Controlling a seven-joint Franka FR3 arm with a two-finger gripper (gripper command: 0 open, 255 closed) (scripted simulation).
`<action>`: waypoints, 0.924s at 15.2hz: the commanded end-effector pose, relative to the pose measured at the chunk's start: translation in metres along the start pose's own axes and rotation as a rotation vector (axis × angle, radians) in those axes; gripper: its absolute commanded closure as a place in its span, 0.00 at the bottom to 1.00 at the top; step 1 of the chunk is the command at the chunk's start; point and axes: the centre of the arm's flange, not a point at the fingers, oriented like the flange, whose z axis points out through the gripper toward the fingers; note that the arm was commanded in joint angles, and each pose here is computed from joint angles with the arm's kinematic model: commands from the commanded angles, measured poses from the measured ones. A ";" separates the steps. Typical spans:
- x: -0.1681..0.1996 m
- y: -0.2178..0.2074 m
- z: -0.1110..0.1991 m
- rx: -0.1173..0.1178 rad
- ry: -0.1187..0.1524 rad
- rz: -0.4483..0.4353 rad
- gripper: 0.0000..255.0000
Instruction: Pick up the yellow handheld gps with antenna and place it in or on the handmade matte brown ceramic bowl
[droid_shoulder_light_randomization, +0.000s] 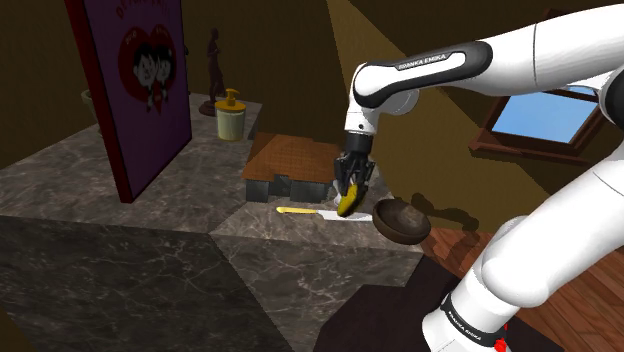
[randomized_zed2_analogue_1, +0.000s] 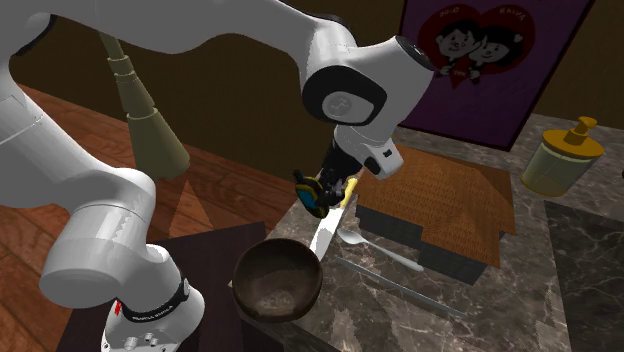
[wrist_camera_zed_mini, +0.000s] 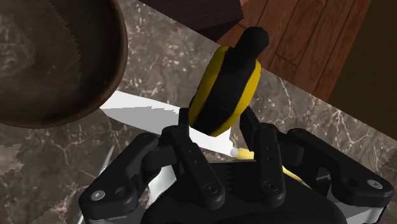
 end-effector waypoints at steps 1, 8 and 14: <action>-0.004 -0.002 -0.009 0.000 0.000 0.000 1.00; -0.017 -0.009 -0.043 0.000 0.000 0.000 1.00; -0.028 -0.014 -0.072 0.000 0.000 0.000 1.00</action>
